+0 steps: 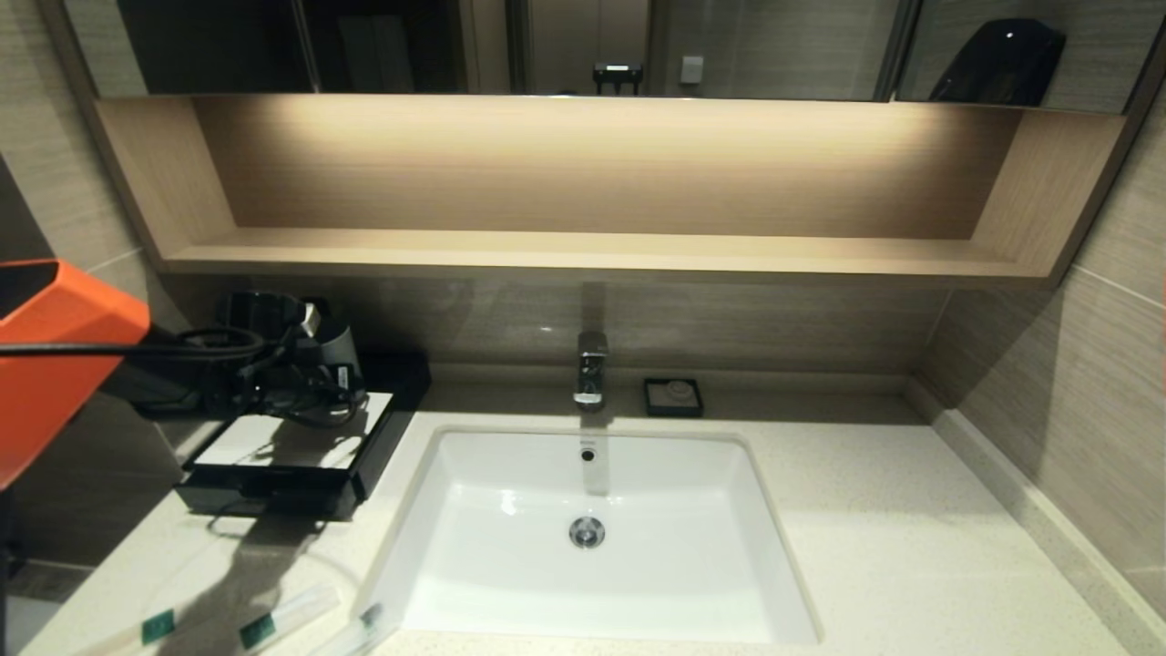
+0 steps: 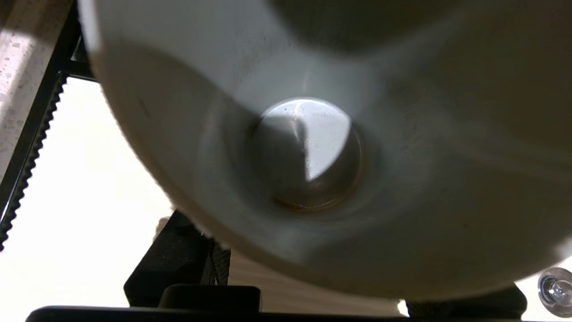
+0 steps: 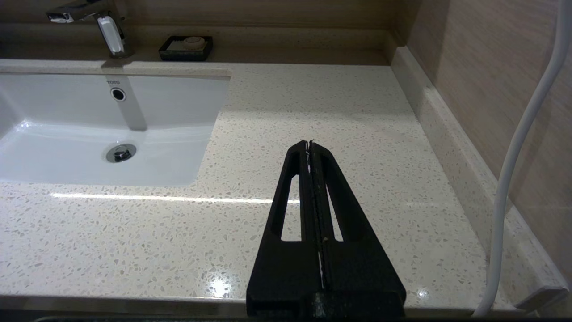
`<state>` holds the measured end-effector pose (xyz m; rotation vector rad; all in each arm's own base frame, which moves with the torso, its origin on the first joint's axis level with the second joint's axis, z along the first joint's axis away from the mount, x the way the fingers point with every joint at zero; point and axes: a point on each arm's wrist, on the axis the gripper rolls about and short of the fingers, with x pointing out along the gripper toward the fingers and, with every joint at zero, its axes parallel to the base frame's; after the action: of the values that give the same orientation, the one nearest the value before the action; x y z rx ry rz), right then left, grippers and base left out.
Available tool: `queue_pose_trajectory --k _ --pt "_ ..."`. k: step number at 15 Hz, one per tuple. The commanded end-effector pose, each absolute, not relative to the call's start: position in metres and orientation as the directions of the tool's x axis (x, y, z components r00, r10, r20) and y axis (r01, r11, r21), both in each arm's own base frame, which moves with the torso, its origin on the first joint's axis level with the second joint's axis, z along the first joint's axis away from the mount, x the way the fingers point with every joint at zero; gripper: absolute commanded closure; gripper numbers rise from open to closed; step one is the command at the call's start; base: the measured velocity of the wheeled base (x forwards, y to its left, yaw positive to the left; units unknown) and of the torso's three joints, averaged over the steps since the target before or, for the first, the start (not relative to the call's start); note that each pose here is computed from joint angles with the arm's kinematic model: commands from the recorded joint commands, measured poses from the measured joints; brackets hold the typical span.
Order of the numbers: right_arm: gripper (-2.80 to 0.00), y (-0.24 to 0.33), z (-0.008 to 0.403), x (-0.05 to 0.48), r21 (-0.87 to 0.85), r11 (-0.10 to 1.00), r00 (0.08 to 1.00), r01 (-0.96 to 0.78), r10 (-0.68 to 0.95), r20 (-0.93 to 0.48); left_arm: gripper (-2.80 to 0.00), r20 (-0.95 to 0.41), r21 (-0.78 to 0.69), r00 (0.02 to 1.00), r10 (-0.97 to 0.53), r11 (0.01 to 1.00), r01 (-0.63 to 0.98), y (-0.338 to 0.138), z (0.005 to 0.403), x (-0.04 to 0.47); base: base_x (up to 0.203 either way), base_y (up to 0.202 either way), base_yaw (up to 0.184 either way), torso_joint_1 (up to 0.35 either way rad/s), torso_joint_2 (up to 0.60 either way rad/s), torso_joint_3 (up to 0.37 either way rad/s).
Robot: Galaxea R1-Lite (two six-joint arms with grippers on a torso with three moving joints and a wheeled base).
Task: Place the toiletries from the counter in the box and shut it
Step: Place the cup on the storage box
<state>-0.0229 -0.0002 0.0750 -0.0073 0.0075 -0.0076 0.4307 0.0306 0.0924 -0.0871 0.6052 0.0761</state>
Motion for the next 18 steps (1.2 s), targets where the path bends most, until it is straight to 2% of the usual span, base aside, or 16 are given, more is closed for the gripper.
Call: queue_pose_trajectory --k 1,18 --pt "0.0 0.0 0.075 -0.023 -0.008 1.0 1.0 0.008 -0.008 -0.008 0.0 -0.569 -0.06 0.821 0.045 0.993 -0.097 0.03 0.091 0.433 0.0 0.0 0.0 0.0 0.0 0.0" --pt "0.0 0.0 0.075 -0.023 -0.008 1.0 1.0 0.008 -0.008 -0.008 0.0 -0.544 -0.072 0.838 0.047 0.992 -0.102 0.031 0.092 0.447 0.0 0.0 0.0 0.0 0.0 0.0"
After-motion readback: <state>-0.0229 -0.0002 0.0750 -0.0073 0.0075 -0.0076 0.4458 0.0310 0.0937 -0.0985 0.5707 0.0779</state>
